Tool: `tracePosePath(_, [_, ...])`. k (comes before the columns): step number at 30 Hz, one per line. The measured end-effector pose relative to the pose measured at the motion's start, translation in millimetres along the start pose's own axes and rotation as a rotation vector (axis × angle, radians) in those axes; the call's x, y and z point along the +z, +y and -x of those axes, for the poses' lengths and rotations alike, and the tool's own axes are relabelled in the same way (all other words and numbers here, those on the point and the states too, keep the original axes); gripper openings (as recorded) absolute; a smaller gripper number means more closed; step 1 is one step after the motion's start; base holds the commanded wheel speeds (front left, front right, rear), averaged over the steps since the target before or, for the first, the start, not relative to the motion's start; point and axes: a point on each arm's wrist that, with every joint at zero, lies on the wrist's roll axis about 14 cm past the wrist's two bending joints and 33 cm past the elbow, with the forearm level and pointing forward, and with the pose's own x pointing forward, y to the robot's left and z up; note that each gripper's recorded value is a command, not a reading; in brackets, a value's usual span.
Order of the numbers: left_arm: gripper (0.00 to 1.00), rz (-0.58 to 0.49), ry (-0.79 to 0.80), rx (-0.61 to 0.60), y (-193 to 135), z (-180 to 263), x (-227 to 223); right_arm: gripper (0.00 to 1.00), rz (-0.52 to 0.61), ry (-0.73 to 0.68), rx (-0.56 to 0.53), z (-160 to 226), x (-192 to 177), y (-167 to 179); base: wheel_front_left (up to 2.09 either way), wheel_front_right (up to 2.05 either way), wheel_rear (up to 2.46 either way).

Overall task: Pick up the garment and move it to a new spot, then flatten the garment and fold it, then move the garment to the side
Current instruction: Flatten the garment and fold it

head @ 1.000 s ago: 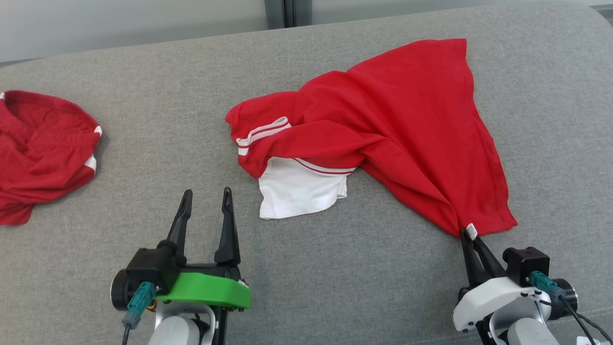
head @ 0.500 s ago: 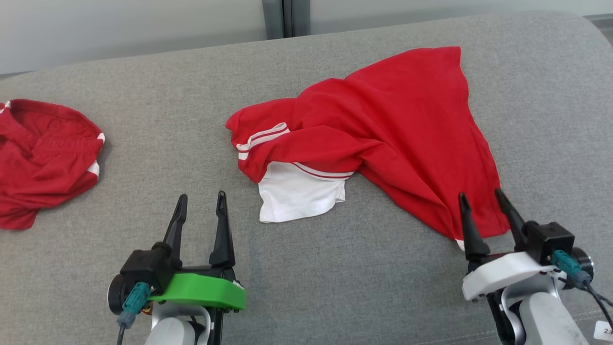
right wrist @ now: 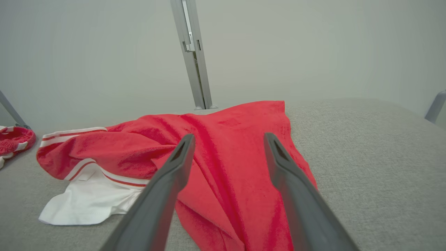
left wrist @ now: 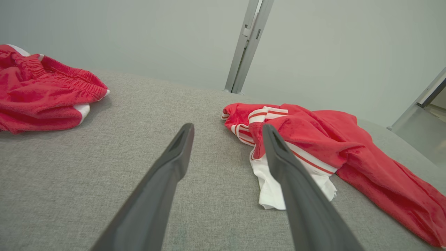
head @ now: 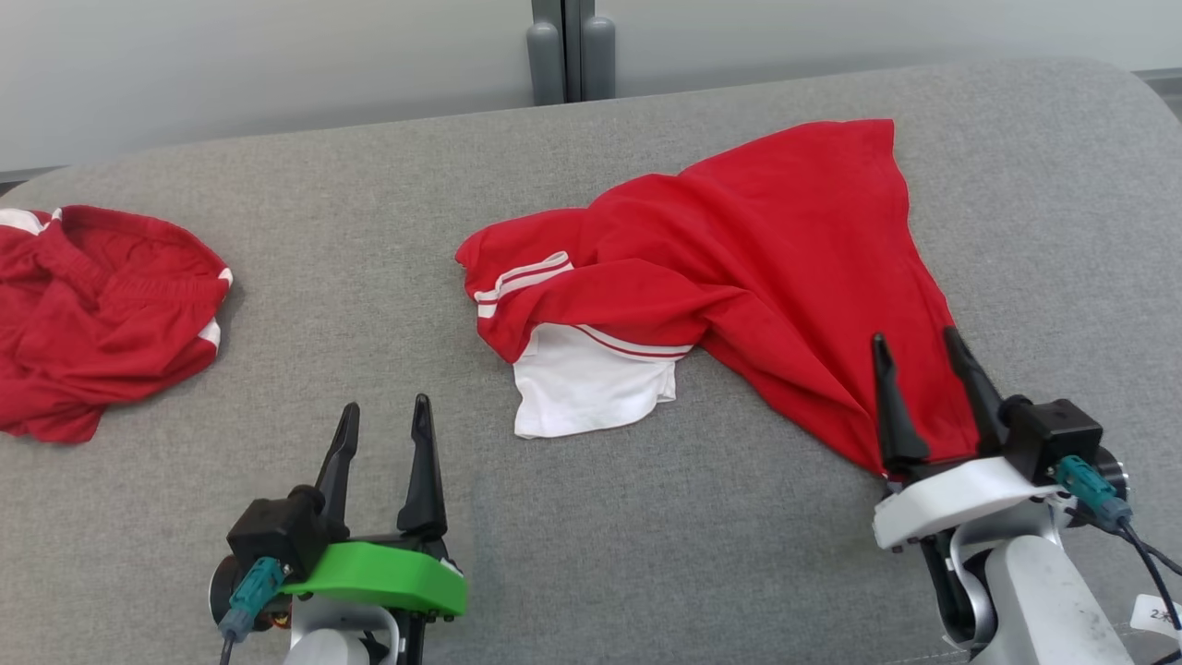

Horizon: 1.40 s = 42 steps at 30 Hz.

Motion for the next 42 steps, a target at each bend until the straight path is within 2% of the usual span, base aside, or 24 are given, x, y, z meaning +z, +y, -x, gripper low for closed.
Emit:
tracePosePath(10, [1.00, 0.003, -0.017, 0.035, 7, 10, 7, 1.00, -0.027, -0.010, 0.043, -2, 3, 18, 0.00, 0.00, 0.00])
tracePosePath(25, [1.00, -0.007, 0.000, 0.041, 7, 19, 1, 1.00, -0.036, -0.003, 0.037, 2, 1, 18, 0.00, 0.00, 0.00])
tracePosePath(30, [1.00, -0.037, 0.141, -0.006, -6, 22, -37, 1.00, -0.036, -0.001, -0.004, 5, 0, 4, 0.00, 0.00, 0.00])
tracePosePath(42, [1.00, -0.078, 0.394, -0.161, -46, -7, -89, 1.00, -0.028, 0.039, -0.101, 26, -12, -28, 0.00, 0.00, 0.00])
